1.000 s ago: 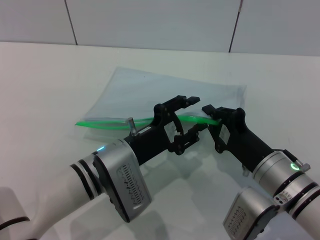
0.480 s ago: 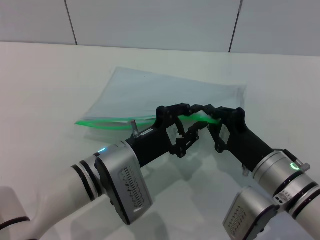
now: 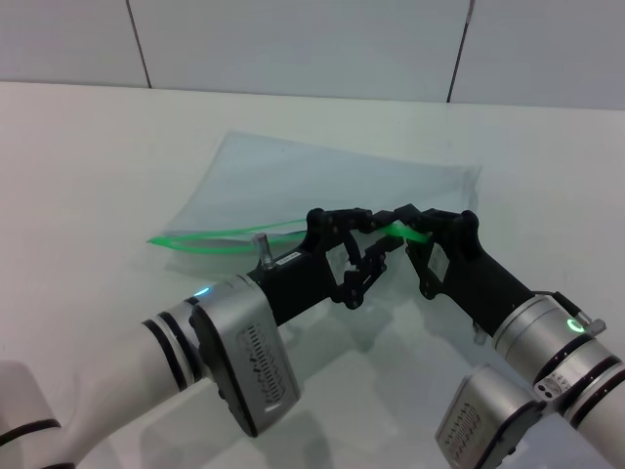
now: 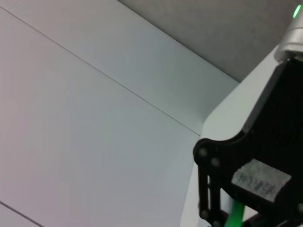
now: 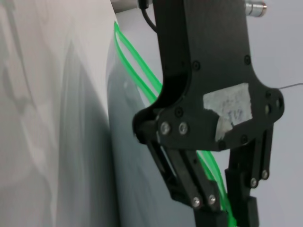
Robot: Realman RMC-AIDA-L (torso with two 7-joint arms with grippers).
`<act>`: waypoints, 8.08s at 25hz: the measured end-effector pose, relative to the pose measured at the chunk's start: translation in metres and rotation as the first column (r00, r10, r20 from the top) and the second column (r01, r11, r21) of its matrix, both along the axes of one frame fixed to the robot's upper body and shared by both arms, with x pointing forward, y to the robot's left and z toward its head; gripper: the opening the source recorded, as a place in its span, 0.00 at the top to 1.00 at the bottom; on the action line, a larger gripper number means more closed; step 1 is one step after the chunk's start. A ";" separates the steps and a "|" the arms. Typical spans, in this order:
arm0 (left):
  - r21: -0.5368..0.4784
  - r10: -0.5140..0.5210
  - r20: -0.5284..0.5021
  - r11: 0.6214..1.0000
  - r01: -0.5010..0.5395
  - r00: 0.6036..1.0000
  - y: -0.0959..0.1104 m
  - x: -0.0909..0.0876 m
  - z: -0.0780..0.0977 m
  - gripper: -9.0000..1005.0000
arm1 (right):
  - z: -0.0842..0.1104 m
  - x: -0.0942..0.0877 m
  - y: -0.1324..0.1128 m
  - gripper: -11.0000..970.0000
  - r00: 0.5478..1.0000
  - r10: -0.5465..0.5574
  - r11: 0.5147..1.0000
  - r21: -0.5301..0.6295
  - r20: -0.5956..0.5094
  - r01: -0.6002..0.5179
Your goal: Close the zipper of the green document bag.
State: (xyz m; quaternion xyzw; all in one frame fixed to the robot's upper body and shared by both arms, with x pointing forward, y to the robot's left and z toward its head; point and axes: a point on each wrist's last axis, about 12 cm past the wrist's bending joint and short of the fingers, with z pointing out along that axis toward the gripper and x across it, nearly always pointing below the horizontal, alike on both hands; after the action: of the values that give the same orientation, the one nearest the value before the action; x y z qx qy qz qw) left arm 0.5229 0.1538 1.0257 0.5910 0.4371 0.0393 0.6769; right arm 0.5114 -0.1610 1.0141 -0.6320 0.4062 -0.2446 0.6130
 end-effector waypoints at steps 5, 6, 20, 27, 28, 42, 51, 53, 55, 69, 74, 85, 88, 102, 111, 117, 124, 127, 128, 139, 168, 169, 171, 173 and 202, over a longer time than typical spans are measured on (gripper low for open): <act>0.030 -0.004 -0.014 1.000 0.005 1.000 -0.002 0.003 -0.002 0.75 | 0.000 0.000 0.000 0.94 1.000 0.001 1.000 -0.001 -0.001 -0.001; 0.034 -0.007 -0.009 0.999 0.007 1.000 -0.003 0.002 -0.002 0.76 | 0.000 0.000 0.000 0.94 1.000 0.001 1.000 -0.002 -0.001 -0.001; 0.083 -0.015 0.050 0.996 0.011 0.999 -0.005 -0.002 -0.004 0.68 | -0.001 -0.001 0.000 0.94 1.000 0.009 1.000 -0.007 -0.002 -0.009; 0.151 -0.019 0.085 0.989 0.005 0.996 -0.006 -0.003 -0.007 0.69 | -0.002 0.000 0.001 0.94 1.000 0.010 1.000 -0.017 -0.010 -0.010; 0.160 -0.016 0.087 0.987 0.002 0.996 -0.006 -0.002 -0.008 0.69 | -0.002 0.000 0.001 0.94 1.000 0.010 1.000 -0.017 -0.010 -0.010; 0.198 0.003 0.137 0.980 -0.030 0.991 -0.003 0.000 -0.008 0.70 | -0.001 0.000 0.002 0.94 1.000 0.012 1.000 -0.011 -0.008 -0.012; 0.207 -0.022 0.149 0.978 -0.010 0.989 -0.006 -0.001 -0.007 0.70 | -0.002 -0.001 0.002 0.94 1.000 0.014 1.000 -0.014 -0.010 -0.014; 0.209 -0.028 0.151 0.978 -0.004 0.988 -0.007 -0.002 -0.007 0.70 | -0.002 0.000 0.002 0.94 1.000 0.014 1.000 -0.016 -0.014 -0.014; 0.215 -0.032 0.158 0.977 -0.003 0.987 -0.008 -0.002 -0.007 0.70 | -0.002 -0.001 0.002 0.94 1.000 0.014 1.000 -0.017 -0.015 -0.014; 0.212 -0.044 0.176 0.977 0.005 0.983 -0.011 -0.004 -0.005 0.71 | -0.002 -0.001 0.002 0.94 1.000 0.015 1.000 -0.018 -0.015 -0.015; 0.198 -0.055 0.187 0.980 0.018 0.981 -0.013 -0.007 -0.004 0.75 | -0.002 -0.001 0.002 0.94 1.000 0.014 1.000 -0.018 -0.016 -0.014; 0.203 -0.043 0.180 0.979 0.006 0.983 -0.012 -0.005 -0.005 0.85 | -0.003 -0.001 0.002 0.93 1.000 0.015 1.000 -0.019 -0.017 -0.015; 0.203 -0.039 0.179 0.979 0.002 0.983 -0.011 -0.005 -0.005 0.88 | -0.003 -0.001 0.002 0.93 1.000 0.016 1.000 -0.019 -0.018 -0.016; 0.203 -0.019 0.168 0.979 -0.016 0.986 -0.006 -0.006 -0.007 0.89 | -0.003 0.000 -0.001 0.91 1.000 0.002 1.000 -0.013 -0.018 -0.003; 0.201 0.000 0.158 0.979 -0.033 0.988 -0.002 -0.007 -0.010 0.89 | -0.004 0.003 -0.010 0.90 0.999 -0.026 1.000 0.007 -0.036 0.026; 0.196 0.035 0.146 0.979 -0.064 0.989 0.003 -0.008 -0.012 0.89 | -0.004 0.003 -0.017 0.89 0.999 -0.044 0.999 0.025 -0.027 0.045; 0.194 0.051 0.141 0.978 -0.078 0.989 0.006 -0.008 -0.013 0.89 | -0.005 0.004 -0.022 0.88 0.997 -0.058 0.997 0.039 -0.040 0.060; 0.193 0.059 0.137 0.977 -0.085 0.989 0.008 -0.009 -0.014 0.89 | -0.004 0.006 -0.028 0.88 0.997 -0.073 0.995 0.060 -0.040 0.075; 0.193 0.061 0.136 0.977 -0.087 0.989 0.008 -0.009 -0.014 0.89 | -0.004 0.007 -0.031 0.88 0.996 -0.078 0.995 0.066 -0.037 0.080; 0.191 0.117 0.126 0.971 -0.140 0.985 0.018 -0.009 -0.017 0.89 | -0.007 0.007 -0.057 0.86 0.989 -0.143 0.984 0.103 -0.041 0.147; 0.009 0.318 0.048 0.948 -0.319 0.947 0.039 0.000 -0.009 0.90 | -0.004 0.016 -0.126 0.82 0.874 -0.464 0.816 0.314 -0.142 0.485; -0.046 0.320 0.034 0.947 -0.318 0.947 0.038 0.000 -0.005 0.90 | -0.003 0.016 -0.129 0.82 0.865 -0.479 0.801 0.330 -0.149 0.500; -0.120 0.321 0.011 0.941 -0.318 0.947 0.039 0.000 0.000 0.90 | -0.001 0.016 -0.134 0.82 0.848 -0.504 0.760 0.383 -0.163 0.525; -0.213 0.324 -0.018 0.923 -0.321 0.946 0.041 0.001 0.006 0.82 | 0.002 0.015 -0.138 0.82 0.838 -0.517 0.723 0.437 -0.172 0.536; -0.767 0.081 -0.307 0.568 -0.297 0.948 0.083 0.009 0.040 0.25 | 0.049 -0.021 -0.107 0.12 0.998 -0.031 0.313 0.948 -0.055 0.062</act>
State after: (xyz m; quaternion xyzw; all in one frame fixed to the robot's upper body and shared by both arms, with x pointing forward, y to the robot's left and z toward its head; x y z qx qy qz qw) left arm 0.5317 0.2373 1.0658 0.1703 0.5457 -0.1606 0.8046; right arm 0.4905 -0.2677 1.0634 -0.1445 0.4984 0.0302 0.8543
